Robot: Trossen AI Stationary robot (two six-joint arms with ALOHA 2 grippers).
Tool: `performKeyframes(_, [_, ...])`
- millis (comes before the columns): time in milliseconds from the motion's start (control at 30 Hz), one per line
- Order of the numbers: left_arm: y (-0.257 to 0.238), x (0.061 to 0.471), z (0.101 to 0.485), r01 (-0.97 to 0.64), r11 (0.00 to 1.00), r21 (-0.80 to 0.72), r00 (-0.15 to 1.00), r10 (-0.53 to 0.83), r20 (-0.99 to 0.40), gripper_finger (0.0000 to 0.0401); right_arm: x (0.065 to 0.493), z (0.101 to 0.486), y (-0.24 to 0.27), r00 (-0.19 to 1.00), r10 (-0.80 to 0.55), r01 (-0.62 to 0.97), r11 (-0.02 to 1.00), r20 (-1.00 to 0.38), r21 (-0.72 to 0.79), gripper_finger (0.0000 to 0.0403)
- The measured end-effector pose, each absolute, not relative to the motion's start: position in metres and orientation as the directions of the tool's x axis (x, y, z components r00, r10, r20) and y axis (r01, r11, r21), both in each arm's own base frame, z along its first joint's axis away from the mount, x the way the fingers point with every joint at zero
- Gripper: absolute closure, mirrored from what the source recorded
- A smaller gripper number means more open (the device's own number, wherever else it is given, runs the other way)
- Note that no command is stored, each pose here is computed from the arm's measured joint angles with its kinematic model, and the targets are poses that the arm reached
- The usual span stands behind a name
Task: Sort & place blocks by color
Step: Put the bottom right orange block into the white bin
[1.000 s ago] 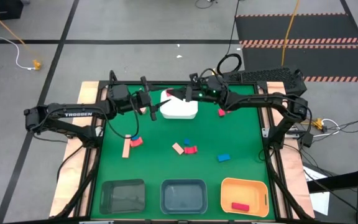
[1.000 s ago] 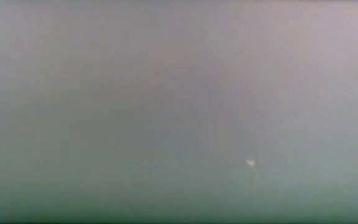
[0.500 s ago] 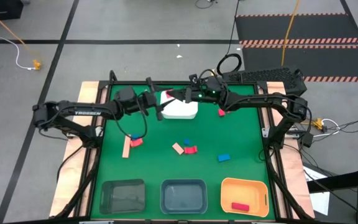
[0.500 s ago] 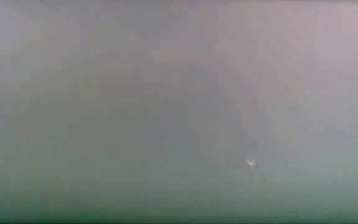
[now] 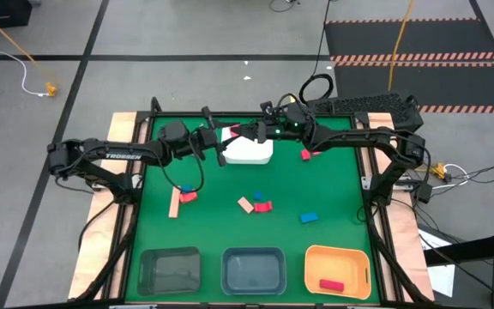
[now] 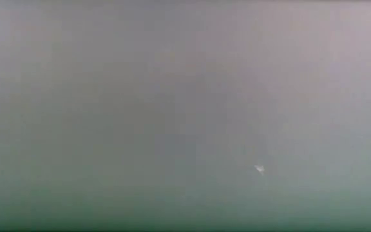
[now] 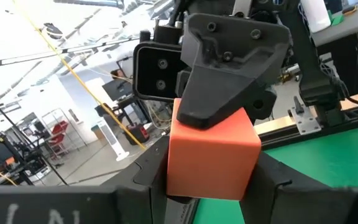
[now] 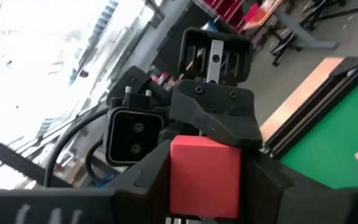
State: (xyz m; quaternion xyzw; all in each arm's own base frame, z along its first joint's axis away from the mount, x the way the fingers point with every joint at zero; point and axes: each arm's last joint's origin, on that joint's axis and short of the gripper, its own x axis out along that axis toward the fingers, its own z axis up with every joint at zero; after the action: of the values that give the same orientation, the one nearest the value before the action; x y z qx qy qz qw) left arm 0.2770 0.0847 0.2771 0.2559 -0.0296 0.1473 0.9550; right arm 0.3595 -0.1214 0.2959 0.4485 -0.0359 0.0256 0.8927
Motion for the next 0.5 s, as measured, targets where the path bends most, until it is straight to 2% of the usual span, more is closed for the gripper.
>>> performKeyframes(333, [0.086, 0.277, 0.274, -0.292, 0.831, 0.473, 0.955, 0.277, 0.102, 0.0263, 0.339, 0.291, -0.158, 0.985, 0.169, -0.103, 0.547, 0.01, 0.83, 0.0155])
performKeyframes(500, [0.095, 0.274, 0.269, -0.293, 0.855, 0.428, 0.952, 0.304, 0.044, 0.0263, 0.32, 0.294, -0.179, 0.979, 0.202, -0.073, 0.502, -0.035, 0.862, 0.0143])
